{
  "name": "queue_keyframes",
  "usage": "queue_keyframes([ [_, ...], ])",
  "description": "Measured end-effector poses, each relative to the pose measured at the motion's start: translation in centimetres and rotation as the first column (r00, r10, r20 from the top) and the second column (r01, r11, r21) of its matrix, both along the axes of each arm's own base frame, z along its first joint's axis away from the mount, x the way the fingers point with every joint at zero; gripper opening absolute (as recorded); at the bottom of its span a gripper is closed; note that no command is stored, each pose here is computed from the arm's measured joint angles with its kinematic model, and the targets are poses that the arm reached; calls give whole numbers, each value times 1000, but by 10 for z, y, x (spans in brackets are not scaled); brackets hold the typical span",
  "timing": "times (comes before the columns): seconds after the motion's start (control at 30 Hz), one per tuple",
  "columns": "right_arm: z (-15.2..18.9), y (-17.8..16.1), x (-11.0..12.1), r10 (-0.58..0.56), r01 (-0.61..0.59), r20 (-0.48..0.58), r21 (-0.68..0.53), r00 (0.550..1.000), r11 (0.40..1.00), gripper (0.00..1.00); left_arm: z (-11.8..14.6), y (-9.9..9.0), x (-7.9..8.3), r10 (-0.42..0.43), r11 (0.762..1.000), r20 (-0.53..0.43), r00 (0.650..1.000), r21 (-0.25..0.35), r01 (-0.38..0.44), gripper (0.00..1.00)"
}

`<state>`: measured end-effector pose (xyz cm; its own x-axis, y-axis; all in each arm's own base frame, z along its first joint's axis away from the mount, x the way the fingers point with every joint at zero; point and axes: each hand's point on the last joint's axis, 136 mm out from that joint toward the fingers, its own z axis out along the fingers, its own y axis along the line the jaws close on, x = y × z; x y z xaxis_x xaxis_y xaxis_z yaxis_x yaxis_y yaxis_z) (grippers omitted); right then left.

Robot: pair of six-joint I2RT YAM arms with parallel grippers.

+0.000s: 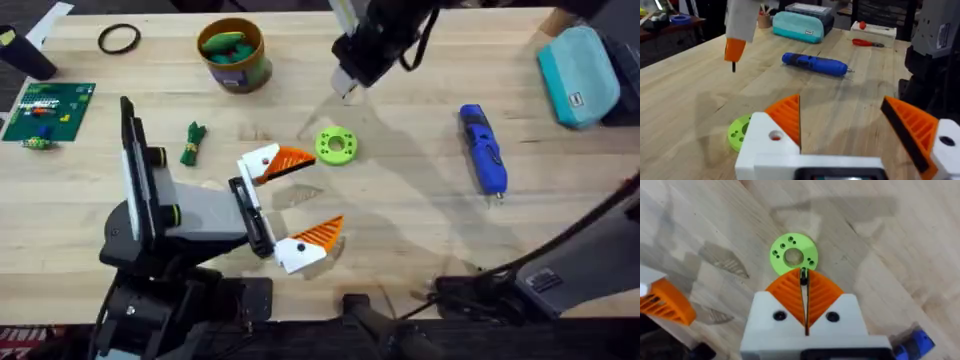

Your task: Pick up the gripper from the table and insert it into the empty holder that is missing its gripper. Then pick up a screw, insert it into the mounting hole, and use the screwdriver to tighten it. Finally, clean up the table by picking up the vegetable and placing it into the bucket.

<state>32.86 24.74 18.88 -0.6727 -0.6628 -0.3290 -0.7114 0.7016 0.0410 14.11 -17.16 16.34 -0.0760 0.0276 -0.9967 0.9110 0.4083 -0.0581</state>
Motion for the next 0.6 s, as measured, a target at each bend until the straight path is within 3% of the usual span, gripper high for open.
queue_keyframes([
  [0.4, 67, 14, 3, 74, -81, 123, 57, 990, 995, 3, 0, 0, 0, 0, 1000, 0, 1000, 0, 0, 986],
  [0.6, 91, 31, -15, 171, -186, 152, 88, 973, 979, 3, 0, 0, 0, 0, 1000, 0, 1000, 0, 0, 986],
])
